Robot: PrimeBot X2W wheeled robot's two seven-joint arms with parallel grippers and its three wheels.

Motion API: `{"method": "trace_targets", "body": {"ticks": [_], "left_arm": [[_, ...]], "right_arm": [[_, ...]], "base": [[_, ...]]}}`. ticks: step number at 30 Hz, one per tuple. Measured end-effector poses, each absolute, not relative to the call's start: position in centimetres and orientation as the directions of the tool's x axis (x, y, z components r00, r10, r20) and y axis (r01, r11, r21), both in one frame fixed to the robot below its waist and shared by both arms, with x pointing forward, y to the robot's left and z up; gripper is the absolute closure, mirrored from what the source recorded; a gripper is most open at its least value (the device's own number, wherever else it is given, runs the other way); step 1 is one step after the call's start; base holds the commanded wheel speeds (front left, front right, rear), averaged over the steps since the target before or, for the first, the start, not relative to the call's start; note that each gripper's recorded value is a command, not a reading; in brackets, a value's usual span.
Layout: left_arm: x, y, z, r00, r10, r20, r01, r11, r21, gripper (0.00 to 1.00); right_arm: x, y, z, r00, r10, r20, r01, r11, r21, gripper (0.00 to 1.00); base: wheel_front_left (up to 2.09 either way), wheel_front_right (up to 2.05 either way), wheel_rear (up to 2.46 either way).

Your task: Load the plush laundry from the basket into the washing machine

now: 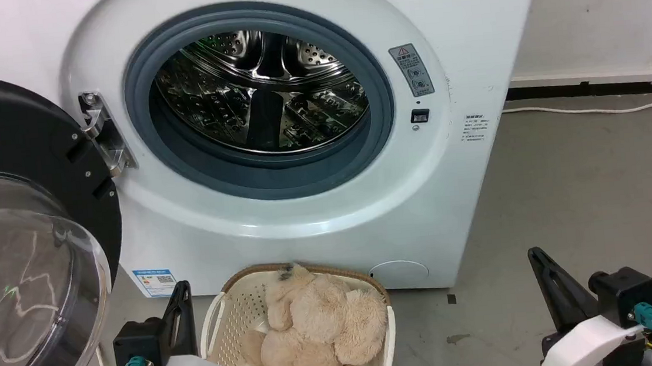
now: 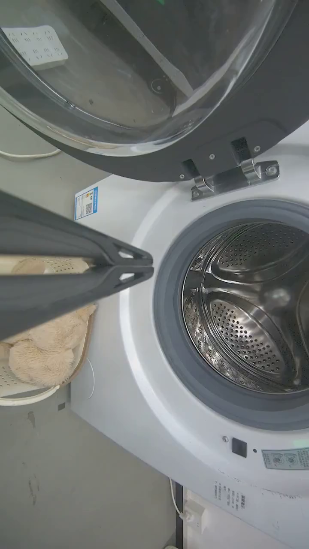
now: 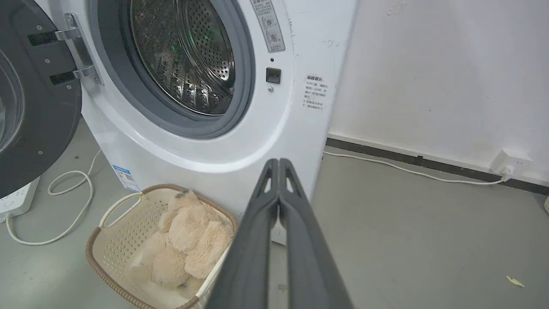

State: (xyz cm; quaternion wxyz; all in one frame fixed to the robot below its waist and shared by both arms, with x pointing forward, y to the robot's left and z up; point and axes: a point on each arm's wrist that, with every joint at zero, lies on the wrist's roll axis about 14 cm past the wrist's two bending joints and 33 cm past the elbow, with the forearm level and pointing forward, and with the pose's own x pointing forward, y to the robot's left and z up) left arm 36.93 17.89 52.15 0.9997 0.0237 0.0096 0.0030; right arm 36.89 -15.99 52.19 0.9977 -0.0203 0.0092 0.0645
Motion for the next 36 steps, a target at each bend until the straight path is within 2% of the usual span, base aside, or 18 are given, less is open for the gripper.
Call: {"method": "trace_targets", "body": {"ticks": [28,29,36], "left_arm": [[36.94,17.88,52.15,1.000,0.006,-0.019,-0.005,0.999,0.047,1.00],[36.93,17.87,52.15,1.000,0.006,-0.019,-0.005,0.999,0.047,0.00],[36.93,17.63,52.07,1.000,-0.001,-0.021,0.002,0.999,0.047,0.00]], "right_arm": [[36.89,-15.99,52.19,0.991,0.128,-0.021,-0.129,0.991,-0.039,1.00],[36.89,-16.00,52.19,0.992,0.128,-0.021,-0.129,0.991,-0.039,0.00],[36.89,-16.13,52.16,0.992,0.124,-0.021,-0.125,0.991,-0.037,0.00]], "base": [[0.00,0.00,0.00],[0.00,0.00,0.00],[0.00,0.00,0.00]]}}
